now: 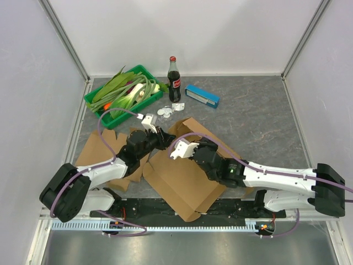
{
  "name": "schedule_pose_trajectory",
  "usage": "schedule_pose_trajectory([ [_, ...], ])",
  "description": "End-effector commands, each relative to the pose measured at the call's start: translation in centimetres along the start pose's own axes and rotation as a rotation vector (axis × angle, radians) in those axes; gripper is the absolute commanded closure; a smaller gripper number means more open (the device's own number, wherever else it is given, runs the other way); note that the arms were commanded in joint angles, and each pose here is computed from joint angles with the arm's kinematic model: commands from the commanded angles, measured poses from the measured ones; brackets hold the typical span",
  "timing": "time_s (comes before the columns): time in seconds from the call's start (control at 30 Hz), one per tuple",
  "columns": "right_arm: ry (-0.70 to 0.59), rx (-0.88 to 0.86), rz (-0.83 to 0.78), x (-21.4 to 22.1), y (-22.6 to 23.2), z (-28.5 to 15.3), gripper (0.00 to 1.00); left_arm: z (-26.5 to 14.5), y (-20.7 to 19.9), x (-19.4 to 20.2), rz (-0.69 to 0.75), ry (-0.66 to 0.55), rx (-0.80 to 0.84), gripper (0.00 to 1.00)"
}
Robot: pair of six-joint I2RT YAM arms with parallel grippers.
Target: Fold the paper box
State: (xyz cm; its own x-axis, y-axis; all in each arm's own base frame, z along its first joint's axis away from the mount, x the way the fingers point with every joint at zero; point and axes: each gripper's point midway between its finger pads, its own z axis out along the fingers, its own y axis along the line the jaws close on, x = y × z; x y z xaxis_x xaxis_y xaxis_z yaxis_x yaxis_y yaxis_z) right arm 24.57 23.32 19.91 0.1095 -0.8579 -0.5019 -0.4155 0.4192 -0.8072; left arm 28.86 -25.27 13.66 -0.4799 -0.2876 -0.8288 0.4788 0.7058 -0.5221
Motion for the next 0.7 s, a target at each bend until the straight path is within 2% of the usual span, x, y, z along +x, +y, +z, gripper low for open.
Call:
schedule_pose_trajectory([
  [0.0, -0.003, -0.016, -0.155, 0.3, 1.5, 0.6, 1.0, -1.2, 1.2, 0.6, 0.012, -0.02, -0.05, 0.65],
  [0.13, -0.036, -0.037, -0.217, 0.7, 2.1, 0.6, 1.0, -3.0, 1.0, -0.9, -0.021, -0.034, -0.091, 0.5],
  [0.23, -0.067, -0.06, -0.238, 0.8, 2.7, 0.5, 1.0, -4.5, -1.1, -3.3, -0.076, -0.02, -0.064, 0.48],
  [0.4, -0.125, -0.086, -0.246, 0.7, 3.3, 0.5, 1.0, -5.6, -6.1, -7.6, -0.16, -0.005, 0.093, 0.53],
  [0.43, -0.138, -0.093, -0.253, 0.8, 3.5, 0.5, 1.0, -5.8, -6.7, -8.0, -0.193, 0.032, 0.145, 0.54],
  [0.5, -0.149, -0.093, -0.218, 0.9, 2.9, 0.8, 1.0, -5.3, -8.1, -8.8, -0.31, 0.094, 0.202, 0.59],
  [0.57, -0.193, -0.109, -0.173, 0.3, 2.3, 0.8, 1.0, -5.0, -9.8, -8.3, -0.416, 0.179, 0.27, 0.59],
  [0.63, -0.215, -0.119, -0.173, 0.0, 2.2, 0.9, 1.0, -5.2, -11.1, -8.1, -0.479, 0.172, 0.327, 0.59],
  [0.67, -0.217, -0.126, -0.172, 0.0, 2.2, 1.2, 1.0, -5.2, -10.9, -7.6, -0.558, 0.149, 0.32, 0.54],
])
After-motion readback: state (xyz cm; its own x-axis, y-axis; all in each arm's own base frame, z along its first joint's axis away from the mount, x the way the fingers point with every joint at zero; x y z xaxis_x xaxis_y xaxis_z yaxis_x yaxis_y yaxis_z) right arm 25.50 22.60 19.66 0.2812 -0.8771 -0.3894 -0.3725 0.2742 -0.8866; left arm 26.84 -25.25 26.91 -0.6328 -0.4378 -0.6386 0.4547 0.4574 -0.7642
